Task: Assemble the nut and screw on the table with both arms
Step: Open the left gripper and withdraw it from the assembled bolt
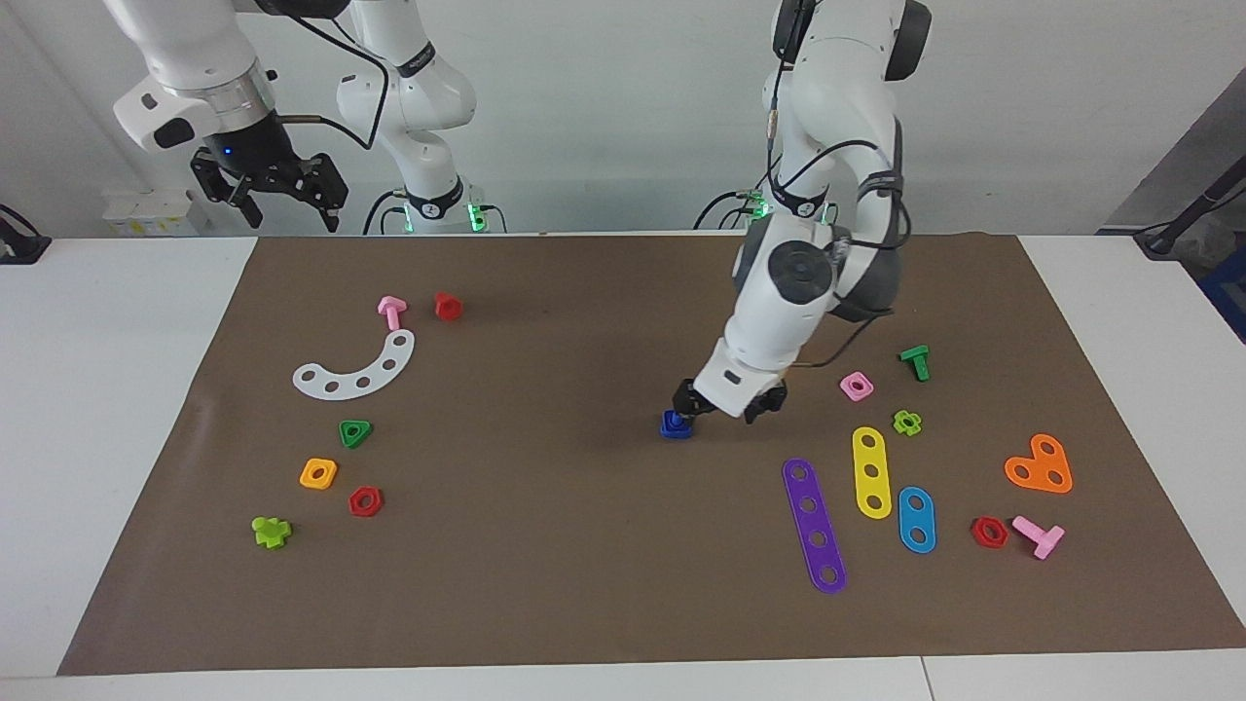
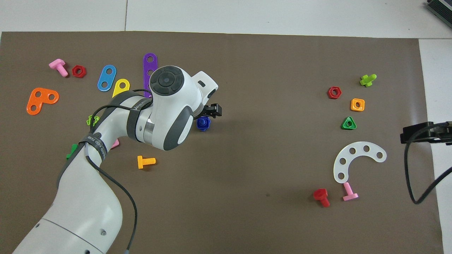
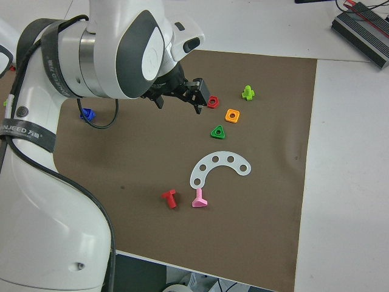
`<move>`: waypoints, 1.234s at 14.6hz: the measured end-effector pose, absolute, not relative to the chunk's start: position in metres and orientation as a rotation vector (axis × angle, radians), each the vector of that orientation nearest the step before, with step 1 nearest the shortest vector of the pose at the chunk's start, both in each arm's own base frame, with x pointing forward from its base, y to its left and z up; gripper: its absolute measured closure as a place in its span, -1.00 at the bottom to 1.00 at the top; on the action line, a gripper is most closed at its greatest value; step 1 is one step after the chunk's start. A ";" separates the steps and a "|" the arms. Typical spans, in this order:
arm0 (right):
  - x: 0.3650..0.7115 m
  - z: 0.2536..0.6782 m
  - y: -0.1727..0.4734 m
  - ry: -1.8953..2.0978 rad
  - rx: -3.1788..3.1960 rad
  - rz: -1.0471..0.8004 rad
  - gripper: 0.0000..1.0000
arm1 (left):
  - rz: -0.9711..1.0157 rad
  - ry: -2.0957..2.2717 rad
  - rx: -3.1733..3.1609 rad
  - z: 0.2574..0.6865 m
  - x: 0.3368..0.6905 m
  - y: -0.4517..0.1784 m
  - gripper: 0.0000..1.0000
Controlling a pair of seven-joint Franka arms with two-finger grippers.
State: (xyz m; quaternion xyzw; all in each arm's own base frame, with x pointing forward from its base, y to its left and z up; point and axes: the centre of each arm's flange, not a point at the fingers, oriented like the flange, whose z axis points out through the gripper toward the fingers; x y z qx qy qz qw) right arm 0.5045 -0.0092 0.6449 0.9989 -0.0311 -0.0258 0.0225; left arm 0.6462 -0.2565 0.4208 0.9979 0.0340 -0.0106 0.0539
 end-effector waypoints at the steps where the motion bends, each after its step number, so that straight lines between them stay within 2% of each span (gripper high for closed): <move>1: 0.505 0.645 -0.009 -0.096 3.094 -0.080 -1.00 | -0.009 0.127 3.027 0.443 0.661 -0.208 -1.00; 3: 0.505 0.645 -0.009 -0.096 3.094 -0.080 -1.00 | 0.013 0.084 3.026 0.485 0.671 -0.102 -1.00; 5: 0.505 0.645 -0.009 -0.096 3.094 -0.080 -1.00 | 0.014 0.079 3.023 0.513 0.663 -0.013 -1.00; 7: 0.505 0.645 -0.009 -0.096 3.094 -0.080 -1.00 | -0.007 0.082 3.056 0.529 0.651 0.029 -1.00; 10: 0.505 0.645 -0.009 -0.096 3.094 -0.080 -1.00 | -0.061 -0.004 3.141 0.550 0.634 0.009 -1.00; 13: 0.505 0.645 -0.009 -0.096 3.094 -0.080 -1.00 | -0.058 -0.072 3.151 0.595 0.605 -0.021 -1.00; 16: 0.505 0.645 -0.009 -0.096 3.094 -0.080 -1.00 | -0.009 -0.080 3.151 0.639 0.574 -0.022 -1.00; 18: 0.505 0.645 -0.009 -0.096 3.094 -0.080 -1.00 | 0.006 -0.082 3.150 0.646 0.567 -0.021 -1.00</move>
